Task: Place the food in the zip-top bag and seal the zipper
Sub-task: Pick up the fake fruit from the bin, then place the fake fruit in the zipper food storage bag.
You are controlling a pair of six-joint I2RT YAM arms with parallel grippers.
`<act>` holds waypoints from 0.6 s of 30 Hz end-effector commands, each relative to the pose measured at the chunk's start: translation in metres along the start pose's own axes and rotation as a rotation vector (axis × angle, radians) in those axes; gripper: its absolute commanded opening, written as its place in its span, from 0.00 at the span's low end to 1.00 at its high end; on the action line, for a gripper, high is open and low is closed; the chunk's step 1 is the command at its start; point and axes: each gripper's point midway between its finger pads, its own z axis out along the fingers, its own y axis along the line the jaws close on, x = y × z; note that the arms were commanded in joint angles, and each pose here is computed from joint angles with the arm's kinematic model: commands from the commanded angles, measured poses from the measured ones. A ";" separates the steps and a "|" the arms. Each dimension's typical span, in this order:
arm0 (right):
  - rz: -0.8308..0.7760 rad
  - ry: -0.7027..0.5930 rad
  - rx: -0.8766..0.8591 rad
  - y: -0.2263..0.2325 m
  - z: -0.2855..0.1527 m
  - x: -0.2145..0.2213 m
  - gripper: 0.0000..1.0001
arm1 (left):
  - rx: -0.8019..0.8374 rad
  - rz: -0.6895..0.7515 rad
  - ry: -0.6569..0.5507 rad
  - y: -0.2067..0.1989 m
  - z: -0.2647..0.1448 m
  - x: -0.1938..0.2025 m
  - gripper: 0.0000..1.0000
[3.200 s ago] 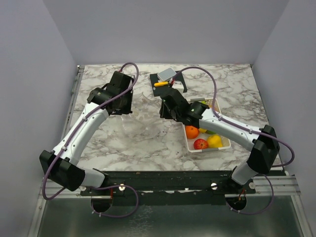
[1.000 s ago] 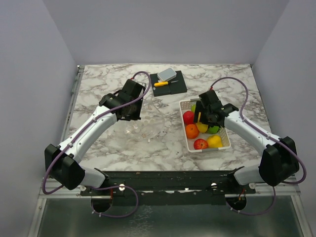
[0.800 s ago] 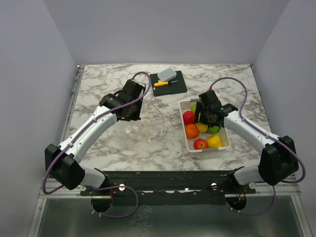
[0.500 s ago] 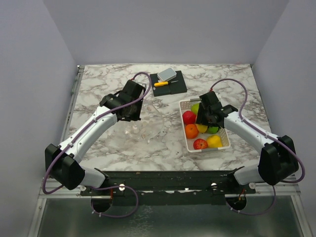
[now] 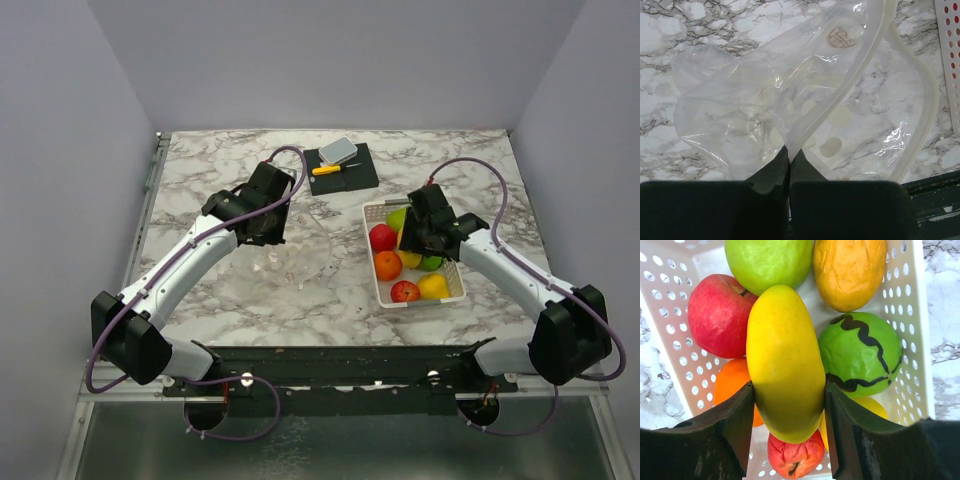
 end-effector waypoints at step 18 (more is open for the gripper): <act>-0.280 -0.157 -0.586 0.086 -0.125 -0.033 0.11 | 0.013 -0.012 -0.043 -0.002 -0.006 -0.006 0.00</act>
